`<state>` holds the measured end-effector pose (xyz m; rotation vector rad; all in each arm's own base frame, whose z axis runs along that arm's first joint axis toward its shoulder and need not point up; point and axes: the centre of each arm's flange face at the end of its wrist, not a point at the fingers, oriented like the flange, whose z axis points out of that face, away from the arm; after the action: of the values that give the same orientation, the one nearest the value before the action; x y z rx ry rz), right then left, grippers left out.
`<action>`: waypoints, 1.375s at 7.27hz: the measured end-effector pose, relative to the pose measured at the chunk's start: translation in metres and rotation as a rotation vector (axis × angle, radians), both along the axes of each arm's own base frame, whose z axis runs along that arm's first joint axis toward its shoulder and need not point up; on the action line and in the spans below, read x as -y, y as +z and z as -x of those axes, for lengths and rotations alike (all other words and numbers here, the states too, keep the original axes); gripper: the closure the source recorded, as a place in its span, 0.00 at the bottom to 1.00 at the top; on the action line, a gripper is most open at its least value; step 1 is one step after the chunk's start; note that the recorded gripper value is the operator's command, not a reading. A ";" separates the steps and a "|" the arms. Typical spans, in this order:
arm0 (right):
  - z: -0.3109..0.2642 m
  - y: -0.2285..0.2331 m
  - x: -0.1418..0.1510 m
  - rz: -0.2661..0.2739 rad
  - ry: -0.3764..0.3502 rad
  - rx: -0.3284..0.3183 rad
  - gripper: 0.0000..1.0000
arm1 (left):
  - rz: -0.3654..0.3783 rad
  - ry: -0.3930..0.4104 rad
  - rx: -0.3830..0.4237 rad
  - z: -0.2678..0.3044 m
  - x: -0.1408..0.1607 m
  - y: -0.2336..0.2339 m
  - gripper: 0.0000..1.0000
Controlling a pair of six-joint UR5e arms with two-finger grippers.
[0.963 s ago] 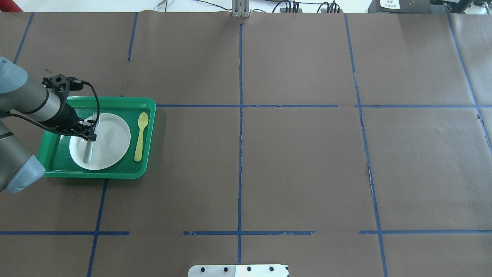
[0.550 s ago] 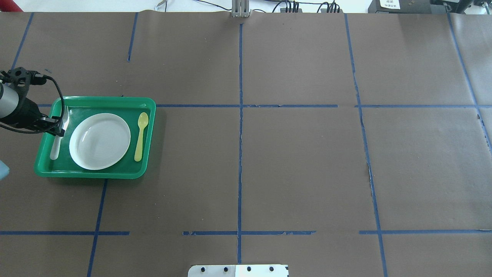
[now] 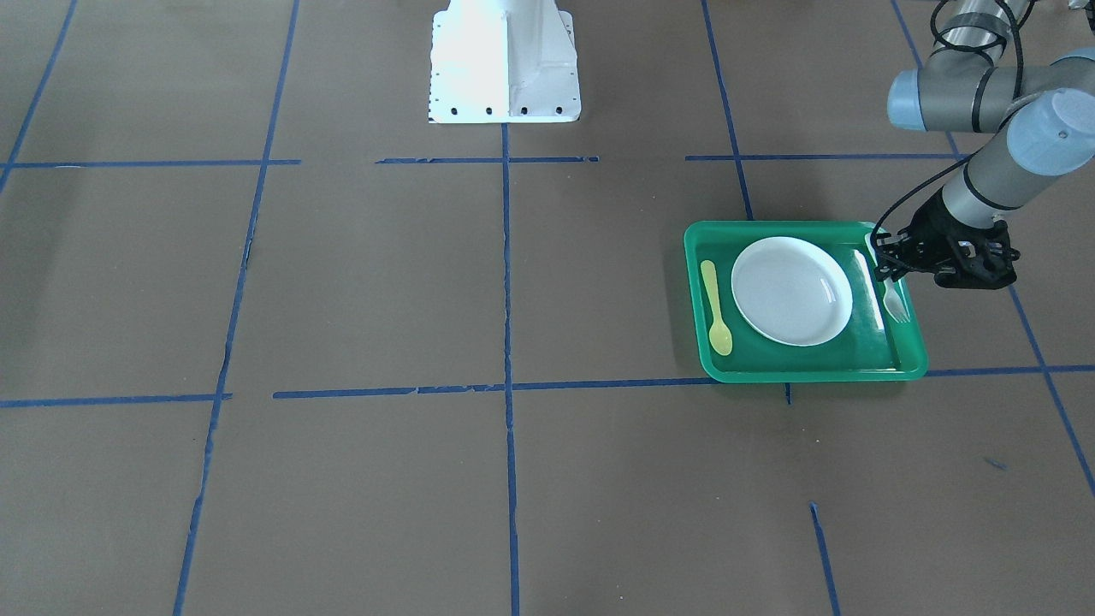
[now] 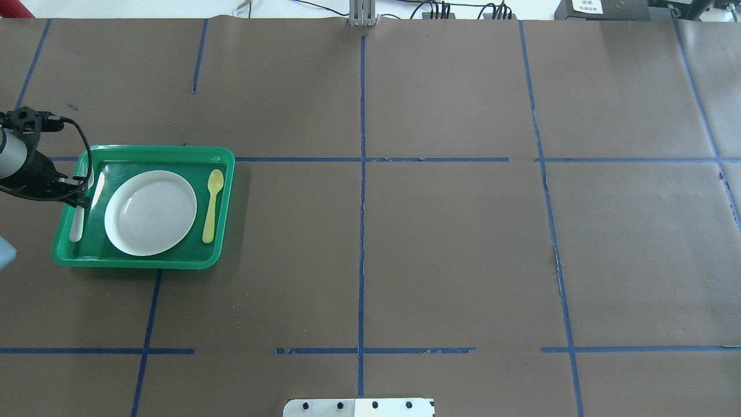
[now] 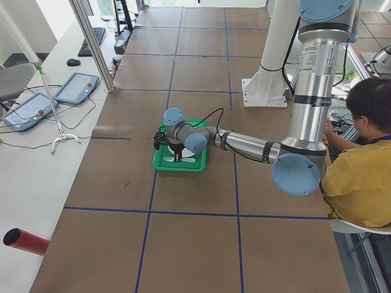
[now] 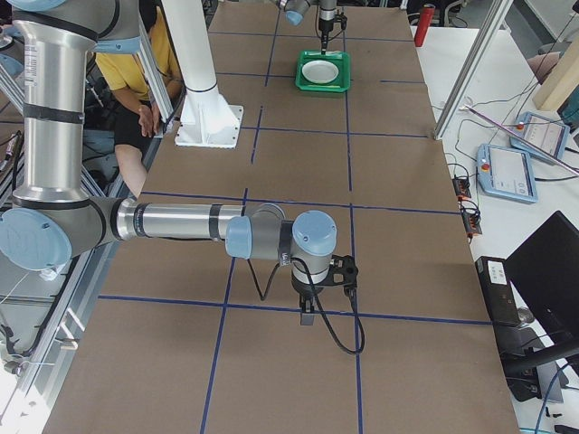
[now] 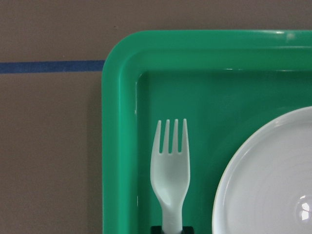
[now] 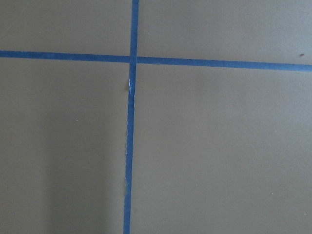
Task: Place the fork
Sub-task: 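Carry the fork off the plate and lower it onto the tray beside the plate, then open the left gripper and lift it away from the fork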
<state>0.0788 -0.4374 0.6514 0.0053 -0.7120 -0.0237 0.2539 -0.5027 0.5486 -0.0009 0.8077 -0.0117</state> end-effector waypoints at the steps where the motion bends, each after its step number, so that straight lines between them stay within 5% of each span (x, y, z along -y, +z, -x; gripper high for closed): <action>1: 0.000 0.000 0.000 0.000 0.000 0.000 0.00 | 0.003 -0.003 0.000 -0.005 0.007 0.003 0.95; 2: 0.000 0.000 0.000 0.000 0.000 0.000 0.00 | -0.005 -0.005 -0.006 -0.008 0.011 0.011 0.73; 3: 0.000 0.000 0.000 0.000 0.000 0.000 0.00 | -0.015 -0.005 -0.014 -0.008 0.011 0.020 0.37; 4: 0.000 0.000 0.000 0.000 0.000 0.000 0.00 | -0.028 -0.003 -0.022 -0.007 0.010 0.025 0.28; 7: 0.000 0.000 0.000 0.000 0.000 0.000 0.00 | -0.081 -0.025 -0.058 0.010 0.015 -0.001 0.29; 10: 0.000 0.000 0.000 0.000 0.000 0.000 0.00 | -0.190 -0.026 -0.030 0.089 0.009 0.012 0.27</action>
<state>0.0788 -0.4374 0.6514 0.0053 -0.7120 -0.0240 0.1647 -0.5113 0.5602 0.1887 0.8365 0.0409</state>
